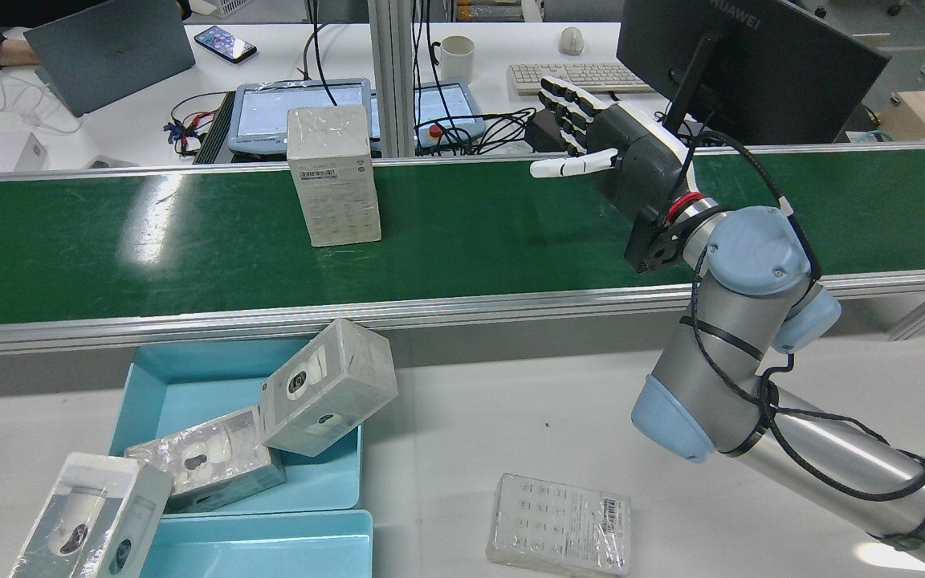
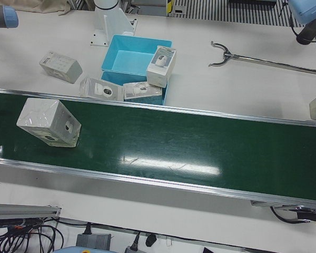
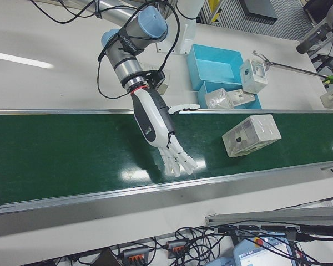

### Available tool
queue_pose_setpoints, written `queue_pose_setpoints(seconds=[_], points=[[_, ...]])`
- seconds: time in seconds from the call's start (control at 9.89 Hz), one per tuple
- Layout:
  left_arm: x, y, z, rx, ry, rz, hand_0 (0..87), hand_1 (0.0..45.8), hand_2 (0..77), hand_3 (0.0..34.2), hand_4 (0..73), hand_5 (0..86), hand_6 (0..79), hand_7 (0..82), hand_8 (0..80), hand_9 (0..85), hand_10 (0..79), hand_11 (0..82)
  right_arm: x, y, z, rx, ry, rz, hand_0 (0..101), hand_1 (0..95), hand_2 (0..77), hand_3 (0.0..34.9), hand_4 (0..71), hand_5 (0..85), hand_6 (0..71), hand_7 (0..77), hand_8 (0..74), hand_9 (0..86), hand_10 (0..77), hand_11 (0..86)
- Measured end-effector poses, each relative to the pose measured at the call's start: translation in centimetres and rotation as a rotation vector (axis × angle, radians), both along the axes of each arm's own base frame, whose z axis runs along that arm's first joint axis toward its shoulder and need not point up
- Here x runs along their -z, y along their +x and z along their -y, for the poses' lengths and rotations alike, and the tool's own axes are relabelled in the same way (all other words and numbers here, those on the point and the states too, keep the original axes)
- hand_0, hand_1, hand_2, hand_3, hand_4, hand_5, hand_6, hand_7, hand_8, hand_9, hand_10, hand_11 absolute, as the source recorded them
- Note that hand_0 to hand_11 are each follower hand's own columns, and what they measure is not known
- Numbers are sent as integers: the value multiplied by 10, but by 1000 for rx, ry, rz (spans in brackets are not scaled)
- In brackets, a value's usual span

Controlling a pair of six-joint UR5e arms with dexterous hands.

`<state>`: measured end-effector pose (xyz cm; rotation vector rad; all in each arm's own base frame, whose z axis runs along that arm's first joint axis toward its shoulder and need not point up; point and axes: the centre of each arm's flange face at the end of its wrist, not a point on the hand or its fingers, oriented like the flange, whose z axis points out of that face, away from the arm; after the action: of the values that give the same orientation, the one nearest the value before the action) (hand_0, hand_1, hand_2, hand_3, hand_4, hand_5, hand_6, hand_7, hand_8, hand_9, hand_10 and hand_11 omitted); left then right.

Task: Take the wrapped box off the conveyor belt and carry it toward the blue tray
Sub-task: 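Lower the right hand toward the belt beside the approaching wrapped white box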

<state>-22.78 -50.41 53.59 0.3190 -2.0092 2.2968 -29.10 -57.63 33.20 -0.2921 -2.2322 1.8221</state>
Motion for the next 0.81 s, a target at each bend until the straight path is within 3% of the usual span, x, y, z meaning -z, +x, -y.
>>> queue_pose_setpoints(seconds=[0.81], points=[[0,0,0,0,0,0,0,0,5,0,0,11,0,0,0,0,5,0,5,-5,1,3,4,3,471,142,142,97,5,98,0,0,16,11,0,16]])
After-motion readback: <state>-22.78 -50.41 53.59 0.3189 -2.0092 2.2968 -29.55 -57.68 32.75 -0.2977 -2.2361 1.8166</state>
